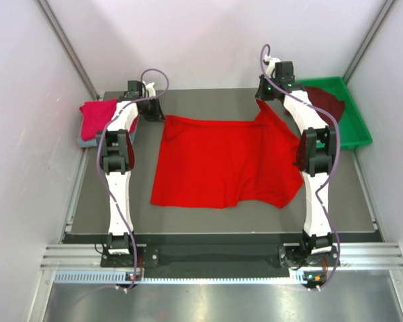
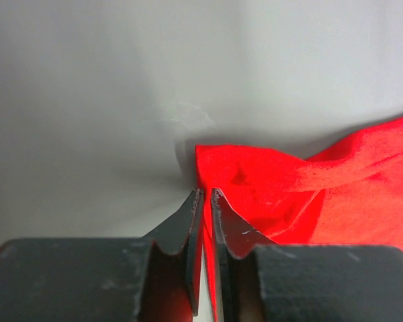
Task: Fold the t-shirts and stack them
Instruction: Flatten the tshirt out
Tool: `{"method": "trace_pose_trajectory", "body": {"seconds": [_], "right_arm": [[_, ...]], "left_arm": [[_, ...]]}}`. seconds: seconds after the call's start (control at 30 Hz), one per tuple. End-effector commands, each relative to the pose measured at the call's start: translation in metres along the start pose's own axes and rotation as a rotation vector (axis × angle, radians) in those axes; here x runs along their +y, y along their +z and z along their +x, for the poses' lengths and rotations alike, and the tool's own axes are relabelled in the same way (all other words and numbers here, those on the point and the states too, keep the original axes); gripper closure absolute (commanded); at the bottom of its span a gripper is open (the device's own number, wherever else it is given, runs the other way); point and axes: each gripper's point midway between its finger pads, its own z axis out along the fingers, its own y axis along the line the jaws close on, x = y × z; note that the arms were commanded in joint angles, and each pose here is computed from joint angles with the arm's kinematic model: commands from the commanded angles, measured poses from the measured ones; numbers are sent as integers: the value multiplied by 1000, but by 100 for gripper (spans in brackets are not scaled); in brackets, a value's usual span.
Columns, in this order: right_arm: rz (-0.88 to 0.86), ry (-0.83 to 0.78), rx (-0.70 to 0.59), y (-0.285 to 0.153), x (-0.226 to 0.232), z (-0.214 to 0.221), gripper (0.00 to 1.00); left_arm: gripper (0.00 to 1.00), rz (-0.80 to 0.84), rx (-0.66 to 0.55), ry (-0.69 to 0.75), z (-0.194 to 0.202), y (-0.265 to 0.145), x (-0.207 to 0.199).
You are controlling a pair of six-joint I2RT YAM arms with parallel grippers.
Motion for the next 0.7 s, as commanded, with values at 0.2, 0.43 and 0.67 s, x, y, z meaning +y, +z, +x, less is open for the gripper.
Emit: {"method": "trace_pose_trajectory", "body": {"seconds": [0.2, 0.43, 0.67], "right_arm": [[-18, -47, -99, -25, 20, -41, 100], [-18, -46, -94, -23, 19, -39, 100], [-20, -42, -95, -23, 20, -39, 100]], "left_arm": [[100, 67, -45, 41, -16, 2, -17], [100, 97, -135, 79, -50, -20, -35], [100, 74, -183, 93, -67, -29, -36]]}}
